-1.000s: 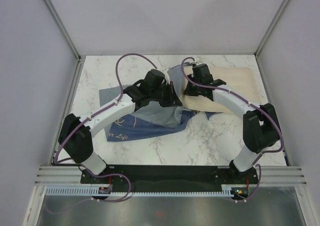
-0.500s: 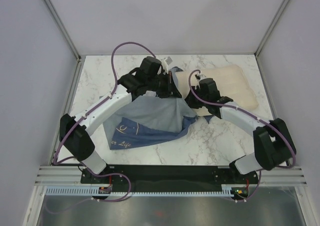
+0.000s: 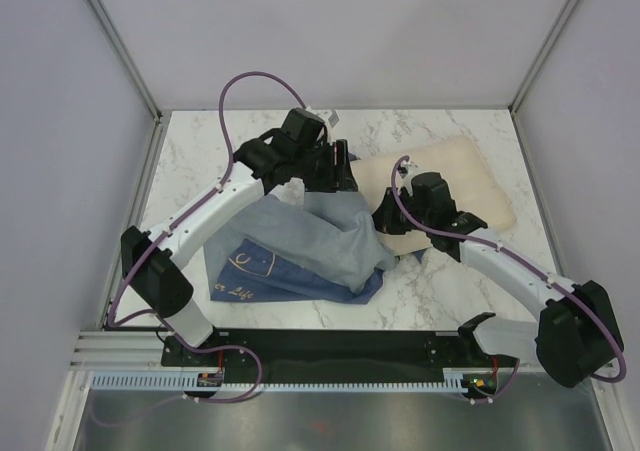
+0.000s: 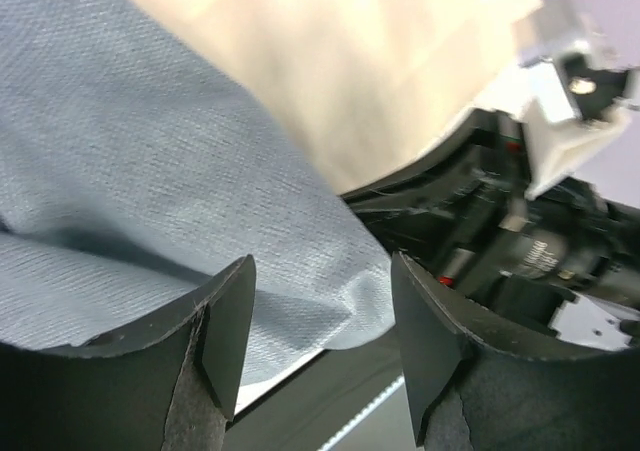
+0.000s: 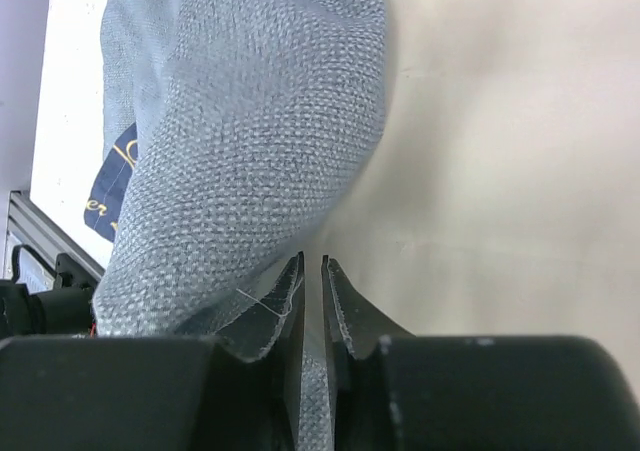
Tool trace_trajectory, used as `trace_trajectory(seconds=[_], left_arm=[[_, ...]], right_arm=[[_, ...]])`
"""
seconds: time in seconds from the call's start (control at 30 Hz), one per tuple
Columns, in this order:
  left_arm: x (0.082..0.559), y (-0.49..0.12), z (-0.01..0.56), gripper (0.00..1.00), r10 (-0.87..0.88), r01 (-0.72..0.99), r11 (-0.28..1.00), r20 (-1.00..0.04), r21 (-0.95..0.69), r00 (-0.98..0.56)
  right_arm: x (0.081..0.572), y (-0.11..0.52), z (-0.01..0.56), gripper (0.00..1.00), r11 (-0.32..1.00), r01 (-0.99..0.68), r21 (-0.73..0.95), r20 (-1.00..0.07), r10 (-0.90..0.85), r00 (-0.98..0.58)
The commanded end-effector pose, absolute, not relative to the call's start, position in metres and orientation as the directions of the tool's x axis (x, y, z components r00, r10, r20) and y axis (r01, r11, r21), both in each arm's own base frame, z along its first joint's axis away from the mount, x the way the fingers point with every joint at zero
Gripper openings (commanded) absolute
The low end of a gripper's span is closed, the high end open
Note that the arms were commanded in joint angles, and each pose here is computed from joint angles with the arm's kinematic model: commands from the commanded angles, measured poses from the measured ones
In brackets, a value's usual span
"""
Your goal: Put the pillow into the pillowcase
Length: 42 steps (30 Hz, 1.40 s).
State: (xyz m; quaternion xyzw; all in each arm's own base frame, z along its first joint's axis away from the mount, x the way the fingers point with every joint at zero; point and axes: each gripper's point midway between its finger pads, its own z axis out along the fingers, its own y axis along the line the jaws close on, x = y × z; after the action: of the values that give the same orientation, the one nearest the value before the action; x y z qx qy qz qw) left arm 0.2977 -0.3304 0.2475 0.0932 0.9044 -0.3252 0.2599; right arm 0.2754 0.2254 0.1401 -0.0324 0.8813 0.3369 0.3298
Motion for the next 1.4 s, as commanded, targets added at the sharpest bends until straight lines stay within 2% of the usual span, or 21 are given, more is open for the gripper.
trace_trajectory(seconds=[0.0,0.23,0.3,0.4,0.47,0.5,0.57,0.67,0.9,1.03,1.23,1.3,1.33,1.37], left_arm=[[0.302,-0.304,0.257,0.64,0.005,0.331,0.835,-0.596,-0.439,-0.803],[0.313,-0.3,0.249,0.63,0.016,0.3,0.883,-0.614,-0.362,-0.789],[0.322,-0.286,0.251,0.64,-0.005,0.243,0.928,-0.661,-0.282,-0.75],[0.32,-0.28,0.258,0.74,-0.008,0.214,0.951,-0.706,-0.225,-0.708],[0.322,-0.282,0.26,0.81,-0.011,0.225,0.947,-0.72,-0.231,-0.693],[0.321,-0.285,0.26,0.83,-0.001,0.24,0.943,-0.721,-0.232,-0.693],[0.324,-0.289,0.258,0.87,0.008,0.251,0.94,-0.719,-0.231,-0.695],[0.33,-0.299,0.25,0.87,0.032,0.268,0.937,-0.707,-0.226,-0.706],[0.346,-0.321,0.219,0.86,0.081,0.286,0.936,-0.668,-0.203,-0.74],[0.356,-0.323,0.19,0.86,0.092,0.264,0.946,-0.622,-0.19,-0.777],[0.36,-0.326,0.154,0.81,0.077,0.223,0.954,-0.559,-0.198,-0.826],[0.361,-0.334,0.149,0.71,0.089,0.244,0.945,-0.551,-0.216,-0.83],[0.362,-0.337,0.141,0.6,0.095,0.245,0.946,-0.54,-0.214,-0.836],[0.363,-0.338,0.139,0.55,0.097,0.246,0.946,-0.539,-0.213,-0.837]], right_arm=[[0.278,0.218,0.154,0.2,0.78,-0.29,0.554,-0.649,0.187,-0.737],[0.279,0.21,0.176,0.21,0.769,-0.29,0.57,-0.663,0.222,-0.715],[0.286,0.202,0.181,0.22,0.781,-0.269,0.564,-0.669,0.242,-0.703],[0.295,0.181,0.186,0.24,0.809,-0.213,0.548,-0.677,0.279,-0.681],[0.301,0.165,0.192,0.29,0.823,-0.179,0.539,-0.689,0.308,-0.655],[0.303,0.156,0.191,0.34,0.838,-0.151,0.524,-0.697,0.32,-0.642],[0.306,0.144,0.197,0.38,0.853,-0.121,0.508,-0.715,0.34,-0.611],[0.311,0.129,0.201,0.42,0.869,-0.071,0.489,-0.73,0.364,-0.579],[0.324,0.085,0.195,0.84,0.911,0.117,0.397,-0.751,0.395,-0.529],[0.319,0.075,0.172,0.91,0.91,0.18,0.373,-0.73,0.408,-0.548],[0.314,0.05,0.131,0.98,0.89,0.347,0.294,-0.706,0.447,-0.55],[0.313,0.043,0.121,0.98,0.875,0.396,0.279,-0.695,0.468,-0.546],[0.313,0.04,0.111,0.98,0.869,0.423,0.256,-0.681,0.473,-0.559],[0.312,0.038,0.105,0.98,0.857,0.449,0.253,-0.669,0.49,-0.559]])
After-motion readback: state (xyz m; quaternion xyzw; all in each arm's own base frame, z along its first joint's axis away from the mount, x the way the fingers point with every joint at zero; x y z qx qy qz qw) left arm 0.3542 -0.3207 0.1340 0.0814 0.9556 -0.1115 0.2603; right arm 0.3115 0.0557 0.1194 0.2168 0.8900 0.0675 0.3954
